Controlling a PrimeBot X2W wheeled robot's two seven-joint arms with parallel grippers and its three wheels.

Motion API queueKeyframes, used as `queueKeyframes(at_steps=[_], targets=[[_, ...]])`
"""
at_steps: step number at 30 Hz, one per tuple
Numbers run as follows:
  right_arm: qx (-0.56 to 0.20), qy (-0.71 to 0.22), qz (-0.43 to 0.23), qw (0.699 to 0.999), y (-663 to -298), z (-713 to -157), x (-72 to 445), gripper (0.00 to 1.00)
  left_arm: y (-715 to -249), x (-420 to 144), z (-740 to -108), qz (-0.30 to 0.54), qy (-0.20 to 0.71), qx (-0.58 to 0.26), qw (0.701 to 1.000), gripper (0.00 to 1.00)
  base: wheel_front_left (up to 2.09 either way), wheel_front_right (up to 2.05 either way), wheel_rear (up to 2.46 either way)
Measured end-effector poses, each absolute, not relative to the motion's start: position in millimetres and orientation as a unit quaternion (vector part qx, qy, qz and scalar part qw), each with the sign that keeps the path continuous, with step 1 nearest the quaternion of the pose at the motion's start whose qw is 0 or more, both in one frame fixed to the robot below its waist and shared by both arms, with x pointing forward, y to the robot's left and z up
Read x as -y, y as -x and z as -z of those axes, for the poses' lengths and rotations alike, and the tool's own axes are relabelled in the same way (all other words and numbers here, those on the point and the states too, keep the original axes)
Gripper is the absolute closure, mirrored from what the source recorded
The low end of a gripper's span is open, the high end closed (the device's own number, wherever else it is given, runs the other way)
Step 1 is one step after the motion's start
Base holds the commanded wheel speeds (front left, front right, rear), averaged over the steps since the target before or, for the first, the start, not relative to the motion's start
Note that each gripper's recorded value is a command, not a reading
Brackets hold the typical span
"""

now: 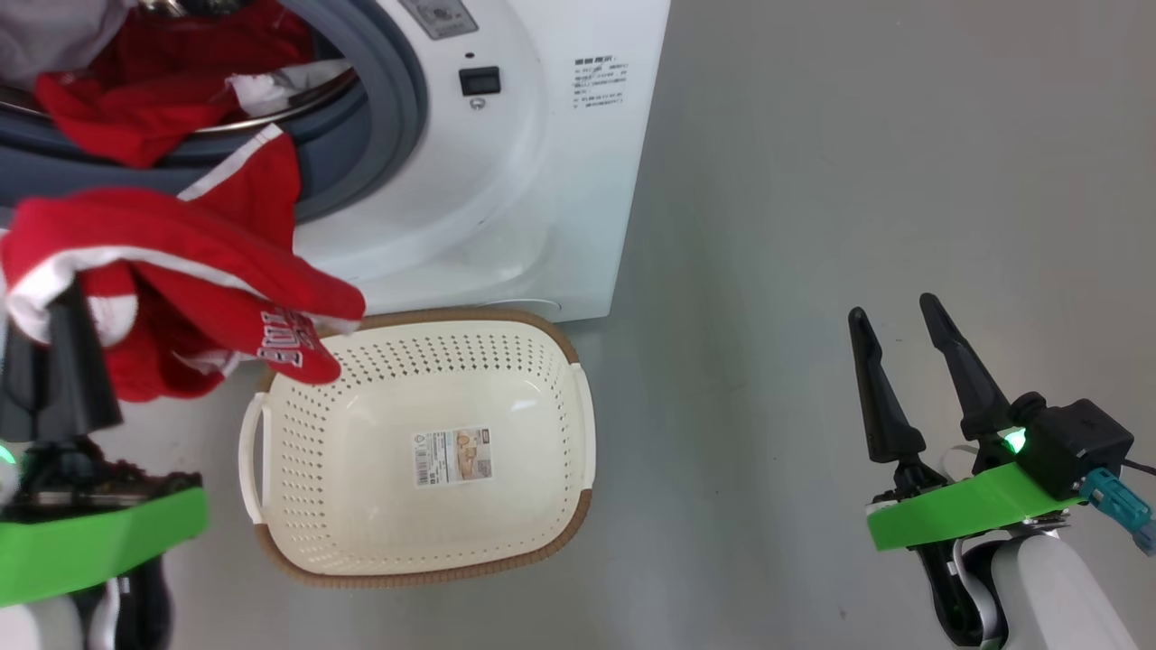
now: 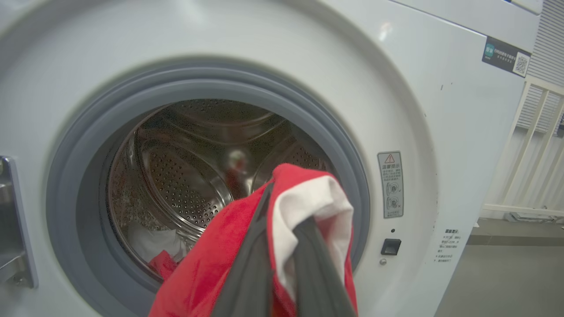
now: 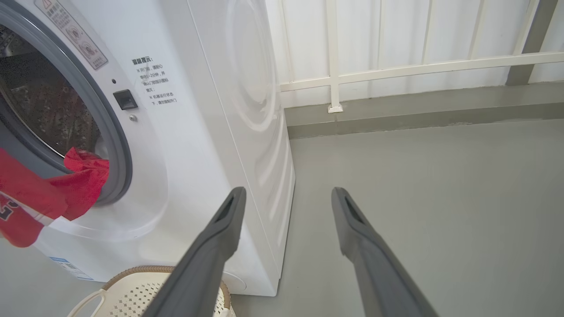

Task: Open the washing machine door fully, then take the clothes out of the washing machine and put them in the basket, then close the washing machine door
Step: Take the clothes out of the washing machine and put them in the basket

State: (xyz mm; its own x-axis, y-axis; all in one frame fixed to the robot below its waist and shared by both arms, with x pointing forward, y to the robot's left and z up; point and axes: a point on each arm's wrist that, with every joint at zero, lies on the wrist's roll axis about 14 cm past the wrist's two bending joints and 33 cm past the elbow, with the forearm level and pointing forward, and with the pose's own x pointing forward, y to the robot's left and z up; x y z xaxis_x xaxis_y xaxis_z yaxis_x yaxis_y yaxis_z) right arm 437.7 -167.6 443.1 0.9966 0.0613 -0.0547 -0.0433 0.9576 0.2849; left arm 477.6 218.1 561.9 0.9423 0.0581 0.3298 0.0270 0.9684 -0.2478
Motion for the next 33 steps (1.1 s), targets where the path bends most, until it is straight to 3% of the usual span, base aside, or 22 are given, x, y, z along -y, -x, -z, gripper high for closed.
queueKeyframes(at_steps=[14,33], targets=[[-0.059,-0.146,-0.021,0.987,-440.4,-419.7,168.8,0.00,-478.3,-179.2,-434.4,0.017,0.161,-0.020,0.987,1.00,0.00,0.00,0.00],[-0.092,-0.144,-0.013,0.985,-469.4,-372.6,171.7,0.00,-495.0,-151.9,-293.7,0.044,0.159,-0.208,0.964,1.00,0.00,0.00,0.00]])
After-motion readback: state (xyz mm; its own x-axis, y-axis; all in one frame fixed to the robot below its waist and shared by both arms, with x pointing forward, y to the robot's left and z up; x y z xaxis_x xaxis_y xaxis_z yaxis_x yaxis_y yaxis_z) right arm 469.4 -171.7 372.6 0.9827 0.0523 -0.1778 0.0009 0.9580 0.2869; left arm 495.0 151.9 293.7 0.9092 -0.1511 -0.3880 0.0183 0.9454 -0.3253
